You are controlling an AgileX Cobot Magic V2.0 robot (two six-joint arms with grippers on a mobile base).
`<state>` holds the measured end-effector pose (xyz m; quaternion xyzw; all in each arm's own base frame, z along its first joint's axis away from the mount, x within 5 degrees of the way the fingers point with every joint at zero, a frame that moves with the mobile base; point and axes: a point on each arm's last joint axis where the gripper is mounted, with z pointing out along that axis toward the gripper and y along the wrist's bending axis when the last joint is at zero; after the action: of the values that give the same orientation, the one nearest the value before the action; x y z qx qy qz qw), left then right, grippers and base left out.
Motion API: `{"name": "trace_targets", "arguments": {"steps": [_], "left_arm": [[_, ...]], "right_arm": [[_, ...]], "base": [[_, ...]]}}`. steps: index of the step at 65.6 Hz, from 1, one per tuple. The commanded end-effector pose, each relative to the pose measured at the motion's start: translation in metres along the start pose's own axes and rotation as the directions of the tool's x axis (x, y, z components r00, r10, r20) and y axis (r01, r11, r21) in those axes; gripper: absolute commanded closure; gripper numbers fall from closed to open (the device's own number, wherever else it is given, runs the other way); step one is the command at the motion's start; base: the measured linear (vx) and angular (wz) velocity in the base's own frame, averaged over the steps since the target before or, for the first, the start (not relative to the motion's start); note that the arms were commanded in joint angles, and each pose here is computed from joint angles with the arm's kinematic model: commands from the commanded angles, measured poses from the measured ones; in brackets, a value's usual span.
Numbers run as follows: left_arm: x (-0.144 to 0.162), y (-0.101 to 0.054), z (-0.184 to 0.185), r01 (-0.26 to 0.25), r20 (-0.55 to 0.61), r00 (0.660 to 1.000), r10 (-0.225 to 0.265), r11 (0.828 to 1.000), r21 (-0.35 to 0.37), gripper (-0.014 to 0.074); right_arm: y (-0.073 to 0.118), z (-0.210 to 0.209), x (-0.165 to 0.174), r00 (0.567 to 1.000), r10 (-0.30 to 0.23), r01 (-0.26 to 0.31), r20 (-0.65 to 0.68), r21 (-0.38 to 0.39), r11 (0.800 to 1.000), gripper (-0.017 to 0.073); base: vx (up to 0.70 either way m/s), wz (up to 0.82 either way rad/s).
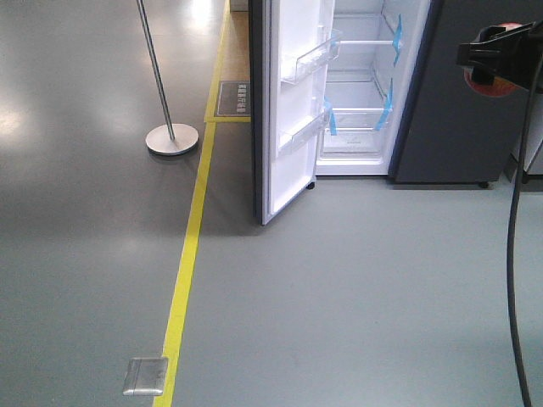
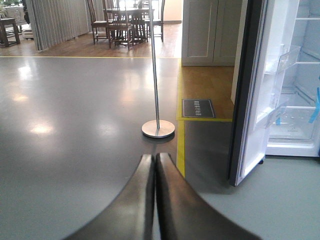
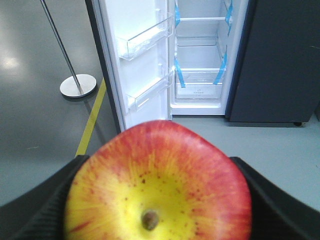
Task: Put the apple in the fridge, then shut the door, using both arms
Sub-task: 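Drive closer to the refrigerator's open door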
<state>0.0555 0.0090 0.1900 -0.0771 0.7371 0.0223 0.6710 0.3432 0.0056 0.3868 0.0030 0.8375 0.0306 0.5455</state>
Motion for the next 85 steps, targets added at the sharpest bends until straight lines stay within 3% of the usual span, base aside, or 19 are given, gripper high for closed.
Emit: {"name": "trace_targets", "arguments": {"steps": [1,85], "left_arm": [[-0.0123,-0.0026,-0.0028,-0.002,0.097,0.995,-0.001,1.000,0.031,0.0599],[-0.0123,-0.0026,-0.0028,-0.002,0.097,0.995,-0.001,1.000,0.031,0.0599]], "right_arm": [[-0.0005,-0.0192,-0.0243,0.989,-0.010,0.009,0.150,0.008,1.000,0.0345],[-0.0005,-0.0192,-0.0243,0.989,-0.010,0.009,0.150,0.008,1.000,0.0345]], "base": [[0.14,-0.03],[0.10,-0.01]]}}
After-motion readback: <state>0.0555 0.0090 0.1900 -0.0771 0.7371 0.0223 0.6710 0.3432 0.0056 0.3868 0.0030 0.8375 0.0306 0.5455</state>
